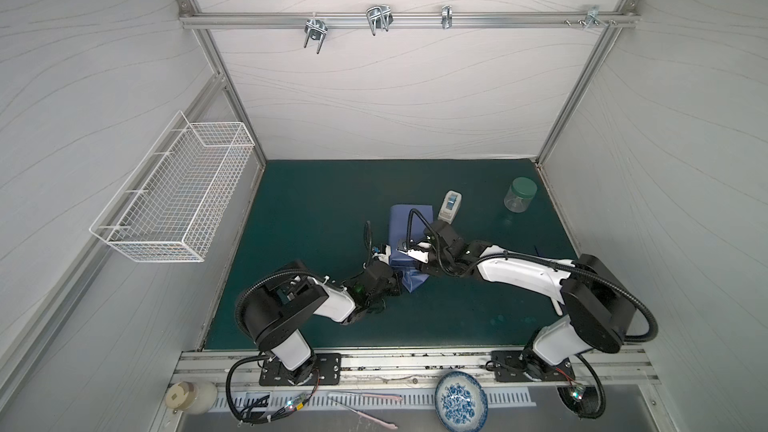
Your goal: Wrap the gift box in paper
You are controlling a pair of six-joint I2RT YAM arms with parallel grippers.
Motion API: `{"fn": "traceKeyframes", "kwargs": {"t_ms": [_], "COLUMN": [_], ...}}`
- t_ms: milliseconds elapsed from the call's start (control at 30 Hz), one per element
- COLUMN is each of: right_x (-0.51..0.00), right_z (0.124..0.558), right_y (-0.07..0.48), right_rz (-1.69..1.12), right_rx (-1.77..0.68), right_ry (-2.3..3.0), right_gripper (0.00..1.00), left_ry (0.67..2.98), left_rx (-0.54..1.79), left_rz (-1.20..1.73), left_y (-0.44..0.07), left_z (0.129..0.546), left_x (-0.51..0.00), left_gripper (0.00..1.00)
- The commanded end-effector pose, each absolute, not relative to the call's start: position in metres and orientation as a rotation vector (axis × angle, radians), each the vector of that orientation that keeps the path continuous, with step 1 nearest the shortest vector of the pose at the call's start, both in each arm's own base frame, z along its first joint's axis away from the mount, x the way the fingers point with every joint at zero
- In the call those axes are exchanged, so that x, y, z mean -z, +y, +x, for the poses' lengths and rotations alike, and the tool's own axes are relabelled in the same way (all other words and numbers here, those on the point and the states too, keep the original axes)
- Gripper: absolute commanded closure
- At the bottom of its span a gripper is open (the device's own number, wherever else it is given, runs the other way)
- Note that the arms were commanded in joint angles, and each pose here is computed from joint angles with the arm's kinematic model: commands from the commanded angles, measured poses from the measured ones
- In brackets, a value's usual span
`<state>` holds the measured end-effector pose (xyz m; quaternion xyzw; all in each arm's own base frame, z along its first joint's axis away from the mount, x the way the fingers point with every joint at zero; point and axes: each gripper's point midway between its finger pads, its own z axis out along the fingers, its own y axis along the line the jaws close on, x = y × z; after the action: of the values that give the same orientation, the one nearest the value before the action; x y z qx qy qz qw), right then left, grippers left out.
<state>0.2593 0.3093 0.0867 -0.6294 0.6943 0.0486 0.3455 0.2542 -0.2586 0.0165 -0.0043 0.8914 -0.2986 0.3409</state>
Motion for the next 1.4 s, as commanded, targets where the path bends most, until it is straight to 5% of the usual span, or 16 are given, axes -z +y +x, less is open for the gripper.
{"fn": "traceKeyframes", "kwargs": {"t_ms": [0,467,900,1367], "right_x": [-0.059,-0.058,-0.059,-0.060], "right_z": [0.247,0.247,0.247,0.248], "right_y": [0.296,0.295,0.295,0.295], "right_rz": [-1.702,-1.700,-1.699,-1.694], "right_rx": [-0.126,-0.125,-0.125,-0.124], "right_ry": [1.889,1.891,1.892,1.891], "right_gripper": [0.47,0.47,0.47,0.48], "left_ry": [2.347,2.323,2.284,2.320], "left_rx": [0.754,0.756,0.678,0.714], "left_rz": [-0.015,-0.023,-0.048,0.046], "left_y": [-0.257,-0.259,-0.238,-0.261], "left_z": [0.246,0.237,0.270,0.239], "left_x": [-0.004,-0.005,-0.022,-0.006], "left_gripper": [0.87,0.88,0.90,0.90]}}
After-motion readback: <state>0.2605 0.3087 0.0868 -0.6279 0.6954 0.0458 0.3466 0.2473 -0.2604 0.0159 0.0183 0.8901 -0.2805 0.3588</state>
